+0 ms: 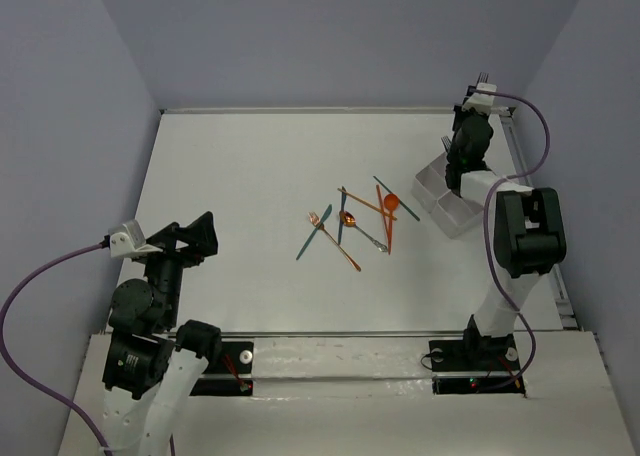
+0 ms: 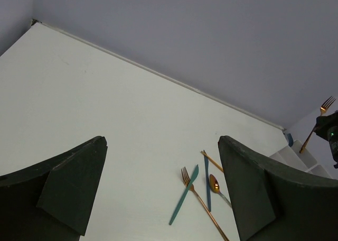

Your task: Sort the eating utensils into containers

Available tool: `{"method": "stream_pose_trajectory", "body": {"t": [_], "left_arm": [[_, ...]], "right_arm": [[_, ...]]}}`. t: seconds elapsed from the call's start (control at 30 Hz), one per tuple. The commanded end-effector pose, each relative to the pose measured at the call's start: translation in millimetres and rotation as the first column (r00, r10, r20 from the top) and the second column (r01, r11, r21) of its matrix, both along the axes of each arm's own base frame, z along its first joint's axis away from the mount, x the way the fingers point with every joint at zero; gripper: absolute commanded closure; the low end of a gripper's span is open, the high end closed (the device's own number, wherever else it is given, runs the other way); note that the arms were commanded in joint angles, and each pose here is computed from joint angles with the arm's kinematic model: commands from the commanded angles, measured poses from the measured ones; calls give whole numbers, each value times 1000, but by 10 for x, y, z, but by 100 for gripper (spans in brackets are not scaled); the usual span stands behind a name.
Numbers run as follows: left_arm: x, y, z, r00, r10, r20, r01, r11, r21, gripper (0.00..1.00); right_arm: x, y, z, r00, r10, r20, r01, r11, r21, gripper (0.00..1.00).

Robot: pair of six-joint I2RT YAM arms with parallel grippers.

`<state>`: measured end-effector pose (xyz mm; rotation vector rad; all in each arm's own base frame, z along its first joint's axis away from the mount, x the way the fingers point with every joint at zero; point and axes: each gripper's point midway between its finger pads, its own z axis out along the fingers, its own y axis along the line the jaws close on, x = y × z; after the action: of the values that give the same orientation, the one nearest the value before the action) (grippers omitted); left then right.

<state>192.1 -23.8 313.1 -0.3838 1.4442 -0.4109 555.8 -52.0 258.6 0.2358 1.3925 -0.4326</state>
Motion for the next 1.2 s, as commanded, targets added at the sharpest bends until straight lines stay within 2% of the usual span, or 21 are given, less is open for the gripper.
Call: {"method": "stream_pose_trajectory", "body": {"t": [0.0,0.17,0.33,0.47,0.67,0.8,0.87,0.9,0.93,0.97,1.0,1.07,1.1,1.17], "left_arm": [[-46,0,238,997,-8,77,9,1000,-7,1],[-37,-8,238,997,-11,76,11,1000,-5,1],[-42,-12,245,997,-14,81,14,1000,-5,1],[-48,-34,248,996,-26,82,27,1000,-7,1],[-61,-43,252,996,-34,88,35,999,-7,1],[-56,-53,246,995,-38,87,39,999,-6,1],[-42,-67,230,996,-43,82,44,999,-4,1],[-38,-74,228,996,-46,82,47,999,-3,1],[-32,-81,220,996,-49,78,50,999,-1,1],[-14,-93,200,996,-53,69,53,999,2,1],[-8,-100,195,996,-56,66,55,998,4,1],[6,-107,177,997,-57,59,57,998,7,1],[17,-121,170,996,-63,56,63,998,10,1],[25,-149,163,996,-77,53,76,997,14,1]], "right_arm": [[-64,-41,294,991,-35,131,41,998,-43,93],[-105,-92,82,994,-64,84,74,991,-110,93],[-229,-92,-37,996,-59,73,67,992,-104,93],[-392,-94,25,993,-53,101,61,995,-76,81],[-522,140,391,988,30,150,-27,999,-24,50],[-677,463,642,980,103,171,-110,994,28,49],[-683,766,475,980,191,48,-195,975,104,51],[-721,1200,643,937,344,57,-348,923,166,55],[-787,1443,341,904,420,-75,-395,890,228,57],[-868,1678,307,870,485,-92,-448,854,264,59],[-997,2037,202,824,556,-107,-501,805,318,68],[-1216,2362,-212,743,636,-206,-535,751,388,74],[-1377,2683,-423,665,707,-243,-569,689,448,75],[-1610,2924,-814,564,746,-355,-564,662,494,75]]}}
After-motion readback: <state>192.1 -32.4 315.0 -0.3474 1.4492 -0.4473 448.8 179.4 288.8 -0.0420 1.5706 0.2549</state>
